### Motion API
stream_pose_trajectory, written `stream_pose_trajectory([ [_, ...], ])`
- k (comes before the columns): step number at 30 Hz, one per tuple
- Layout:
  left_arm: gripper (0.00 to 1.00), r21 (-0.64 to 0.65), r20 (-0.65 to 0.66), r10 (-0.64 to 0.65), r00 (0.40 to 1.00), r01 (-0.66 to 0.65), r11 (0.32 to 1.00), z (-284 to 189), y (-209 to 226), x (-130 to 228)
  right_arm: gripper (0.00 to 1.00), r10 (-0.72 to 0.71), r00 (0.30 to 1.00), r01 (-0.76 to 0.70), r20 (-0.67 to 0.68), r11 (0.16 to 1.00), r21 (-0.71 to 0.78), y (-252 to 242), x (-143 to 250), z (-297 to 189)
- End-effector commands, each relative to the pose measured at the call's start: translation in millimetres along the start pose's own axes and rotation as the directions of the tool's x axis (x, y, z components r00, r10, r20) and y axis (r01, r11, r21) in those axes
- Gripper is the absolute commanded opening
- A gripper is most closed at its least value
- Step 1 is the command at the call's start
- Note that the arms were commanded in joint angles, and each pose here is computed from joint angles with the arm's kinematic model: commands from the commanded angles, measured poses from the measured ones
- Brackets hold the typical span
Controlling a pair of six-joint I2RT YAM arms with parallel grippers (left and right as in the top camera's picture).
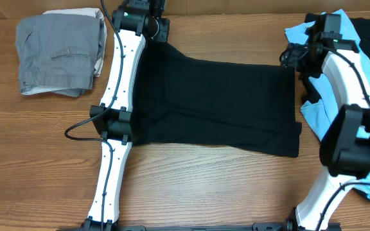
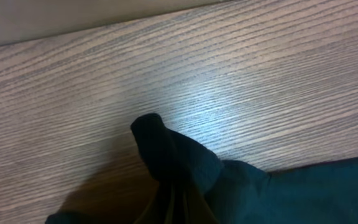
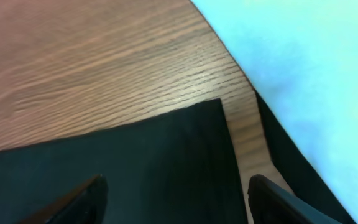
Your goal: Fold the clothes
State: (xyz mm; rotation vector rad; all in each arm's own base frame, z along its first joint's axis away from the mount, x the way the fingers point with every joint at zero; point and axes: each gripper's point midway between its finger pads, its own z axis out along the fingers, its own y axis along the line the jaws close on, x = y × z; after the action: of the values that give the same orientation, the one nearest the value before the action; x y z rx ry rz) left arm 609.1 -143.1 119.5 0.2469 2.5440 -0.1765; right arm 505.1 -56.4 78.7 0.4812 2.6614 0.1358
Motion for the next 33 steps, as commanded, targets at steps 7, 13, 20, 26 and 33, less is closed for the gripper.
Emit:
stream_pose_trajectory([
  [7,0.04,0.004,0.055,-0.024,0.998,0.024,1.000,-29,2,-17,0.73,-0.063,0.998,0.063,-0.013,0.997,0.042,-12,3,53],
  [13,0.04,-0.002,0.051,-0.026,0.998,0.027,1.000,-30,4,-16,0.73,-0.090,0.996,0.090,0.000,0.995,0.047,-14,1,67],
  [20,0.04,-0.052,0.039,-0.028,0.999,0.030,0.998,-30,13,-13,0.56,-0.095,0.995,0.095,0.005,0.995,0.044,-14,2,83],
  [26,0.04,-0.051,0.035,-0.028,0.999,0.030,0.998,-30,13,-11,0.12,-0.092,0.996,0.092,0.002,0.995,0.045,-13,3,82],
  [33,0.04,-0.101,0.042,-0.028,0.999,0.032,0.994,-31,22,-13,0.04,-0.091,0.996,0.091,0.020,0.996,0.007,-1,-12,55],
])
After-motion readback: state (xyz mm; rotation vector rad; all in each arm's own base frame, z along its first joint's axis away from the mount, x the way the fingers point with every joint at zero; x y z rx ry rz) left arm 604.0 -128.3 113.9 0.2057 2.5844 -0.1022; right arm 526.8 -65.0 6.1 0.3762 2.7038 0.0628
